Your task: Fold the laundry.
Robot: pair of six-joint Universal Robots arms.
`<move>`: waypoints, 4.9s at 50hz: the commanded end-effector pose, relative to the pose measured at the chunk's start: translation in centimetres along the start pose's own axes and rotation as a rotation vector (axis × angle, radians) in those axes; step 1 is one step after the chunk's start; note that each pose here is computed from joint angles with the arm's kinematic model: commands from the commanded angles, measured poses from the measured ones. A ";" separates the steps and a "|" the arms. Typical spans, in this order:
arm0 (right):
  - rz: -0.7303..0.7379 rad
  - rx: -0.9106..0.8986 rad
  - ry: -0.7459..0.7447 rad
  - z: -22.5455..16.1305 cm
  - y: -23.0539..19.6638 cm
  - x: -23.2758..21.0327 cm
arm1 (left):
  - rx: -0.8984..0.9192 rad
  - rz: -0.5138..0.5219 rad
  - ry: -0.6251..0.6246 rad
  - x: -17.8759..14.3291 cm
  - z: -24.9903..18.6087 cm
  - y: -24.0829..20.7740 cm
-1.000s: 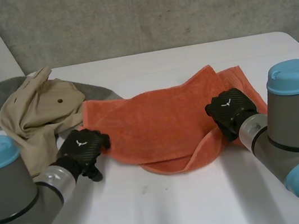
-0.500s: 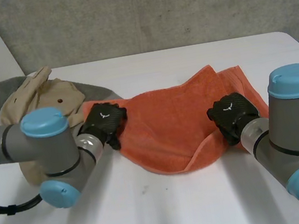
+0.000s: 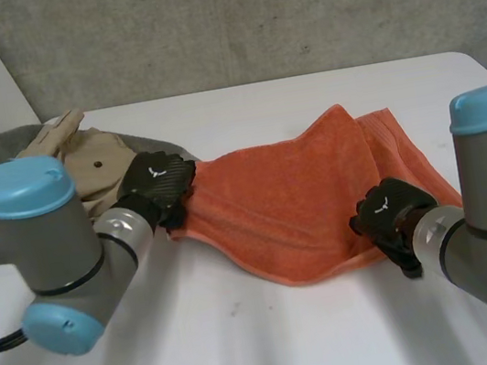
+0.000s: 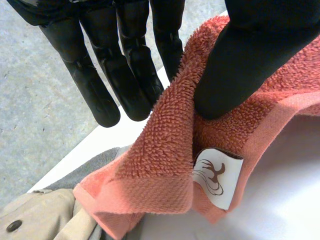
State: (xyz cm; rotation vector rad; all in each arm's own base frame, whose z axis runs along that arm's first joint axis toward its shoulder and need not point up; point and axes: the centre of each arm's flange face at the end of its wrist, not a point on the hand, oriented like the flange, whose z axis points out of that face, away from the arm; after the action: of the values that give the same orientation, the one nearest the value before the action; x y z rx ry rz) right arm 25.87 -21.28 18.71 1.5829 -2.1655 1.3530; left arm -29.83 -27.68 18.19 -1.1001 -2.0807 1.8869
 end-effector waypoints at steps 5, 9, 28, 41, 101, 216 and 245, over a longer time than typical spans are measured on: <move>0.085 0.153 0.206 -0.9 -3.6 6.9 | -0.073 -0.012 0.012 0.2 -2.2 1.5; 0.075 0.152 0.227 -0.3 -3.6 8.4 | -0.093 -0.017 0.008 0.0 -2.6 1.9; -0.024 0.105 0.094 6.5 -0.1 10.1 | -0.108 -0.028 -0.031 -1.5 -3.9 1.7; 0.671 -0.036 0.013 3.8 7.3 8.3 | -0.083 -0.026 -0.042 -1.8 -3.9 1.0; 0.189 0.199 0.264 -6.3 -0.4 11.0 | -0.158 -0.039 -0.014 -3.9 -9.4 -5.3; 0.306 0.105 0.111 5.4 3.7 3.6 | -0.152 0.030 -0.036 -0.9 -0.1 6.4; 0.306 0.098 0.104 5.2 3.8 3.6 | -0.093 0.035 -0.079 -0.6 4.1 6.8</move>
State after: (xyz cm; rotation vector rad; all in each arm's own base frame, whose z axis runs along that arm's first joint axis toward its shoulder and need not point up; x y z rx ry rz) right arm 23.22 -27.42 15.36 1.2094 -2.3766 1.6124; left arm -28.85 -31.48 11.51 -1.1054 -2.2263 1.8655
